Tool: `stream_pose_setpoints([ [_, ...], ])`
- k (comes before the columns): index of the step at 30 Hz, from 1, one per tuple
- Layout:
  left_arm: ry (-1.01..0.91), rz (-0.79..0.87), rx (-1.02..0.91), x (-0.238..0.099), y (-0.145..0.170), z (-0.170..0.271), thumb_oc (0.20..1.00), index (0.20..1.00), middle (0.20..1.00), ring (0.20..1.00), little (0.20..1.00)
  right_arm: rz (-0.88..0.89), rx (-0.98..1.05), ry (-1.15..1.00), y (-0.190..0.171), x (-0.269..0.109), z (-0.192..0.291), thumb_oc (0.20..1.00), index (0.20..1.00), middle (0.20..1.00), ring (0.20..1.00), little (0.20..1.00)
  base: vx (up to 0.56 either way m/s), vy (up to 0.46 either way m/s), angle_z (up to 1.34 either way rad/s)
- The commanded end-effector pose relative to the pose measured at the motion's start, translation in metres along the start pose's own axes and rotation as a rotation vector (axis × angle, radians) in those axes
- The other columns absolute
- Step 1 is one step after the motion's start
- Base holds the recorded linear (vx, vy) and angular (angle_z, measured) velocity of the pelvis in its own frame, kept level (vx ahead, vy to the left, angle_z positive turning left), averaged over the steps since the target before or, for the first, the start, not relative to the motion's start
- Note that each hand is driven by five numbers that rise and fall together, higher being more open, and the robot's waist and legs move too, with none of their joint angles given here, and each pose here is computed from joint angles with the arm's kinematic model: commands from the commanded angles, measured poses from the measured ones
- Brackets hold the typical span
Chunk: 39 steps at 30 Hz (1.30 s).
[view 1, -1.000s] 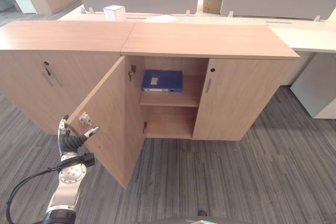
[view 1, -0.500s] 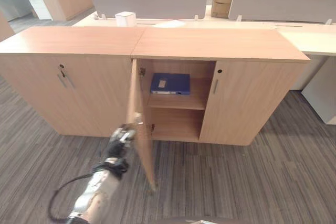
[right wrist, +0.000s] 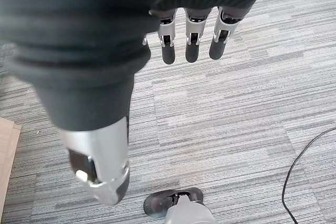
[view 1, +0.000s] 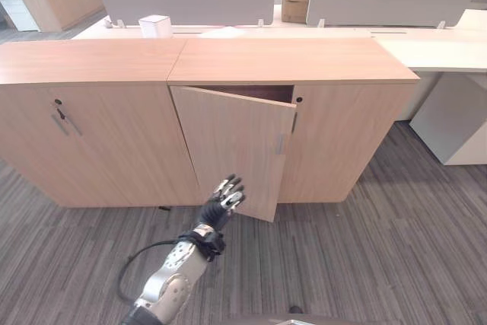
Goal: Put the empty folder in the office cabinet
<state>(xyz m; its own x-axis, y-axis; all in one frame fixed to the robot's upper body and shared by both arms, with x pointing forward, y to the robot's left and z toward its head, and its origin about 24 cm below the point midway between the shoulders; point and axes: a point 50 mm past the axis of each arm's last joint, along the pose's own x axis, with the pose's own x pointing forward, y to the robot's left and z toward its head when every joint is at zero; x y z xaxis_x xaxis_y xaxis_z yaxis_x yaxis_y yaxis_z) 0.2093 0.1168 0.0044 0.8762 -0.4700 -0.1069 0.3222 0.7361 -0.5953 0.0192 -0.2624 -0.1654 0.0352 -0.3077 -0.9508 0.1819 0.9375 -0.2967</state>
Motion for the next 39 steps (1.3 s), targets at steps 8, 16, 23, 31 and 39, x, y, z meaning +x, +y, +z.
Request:
stream_pose_setpoints([
  [8,0.477,0.625,0.326,-0.091,0.114,-0.079,1.0,1.0,1.0,1.0,1.0,-0.01,0.034,-0.048,0.009,-0.001,0.027,1.0,1.0,1.0,1.0,1.0,-0.01,-0.006,0.01],
  [16,1.058,1.008,0.198,-0.196,0.127,-0.156,1.0,1.0,1.0,1.0,1.0,0.049,0.003,-0.076,0.029,-0.004,0.044,1.0,1.0,1.0,1.0,1.0,0.0,-0.006,0.1],
  [23,1.105,1.083,0.086,-0.219,0.119,-0.165,1.0,1.0,1.0,1.0,1.0,0.065,0.0,-0.058,0.029,-0.003,0.04,1.0,1.0,1.0,1.0,1.0,0.0,-0.006,0.01],
  [31,1.1,1.074,0.085,-0.217,0.119,-0.165,1.0,1.0,1.0,1.0,1.0,0.072,-0.019,-0.068,0.031,-0.004,0.041,1.0,1.0,1.0,1.0,1.0,0.0,-0.004,0.01],
  [39,1.104,1.066,0.123,-0.216,0.122,-0.162,1.0,1.0,1.0,1.0,1.0,0.067,-0.008,-0.072,0.031,-0.004,0.043,1.0,1.0,1.0,1.0,1.0,0.0,-0.003,0.01],
])
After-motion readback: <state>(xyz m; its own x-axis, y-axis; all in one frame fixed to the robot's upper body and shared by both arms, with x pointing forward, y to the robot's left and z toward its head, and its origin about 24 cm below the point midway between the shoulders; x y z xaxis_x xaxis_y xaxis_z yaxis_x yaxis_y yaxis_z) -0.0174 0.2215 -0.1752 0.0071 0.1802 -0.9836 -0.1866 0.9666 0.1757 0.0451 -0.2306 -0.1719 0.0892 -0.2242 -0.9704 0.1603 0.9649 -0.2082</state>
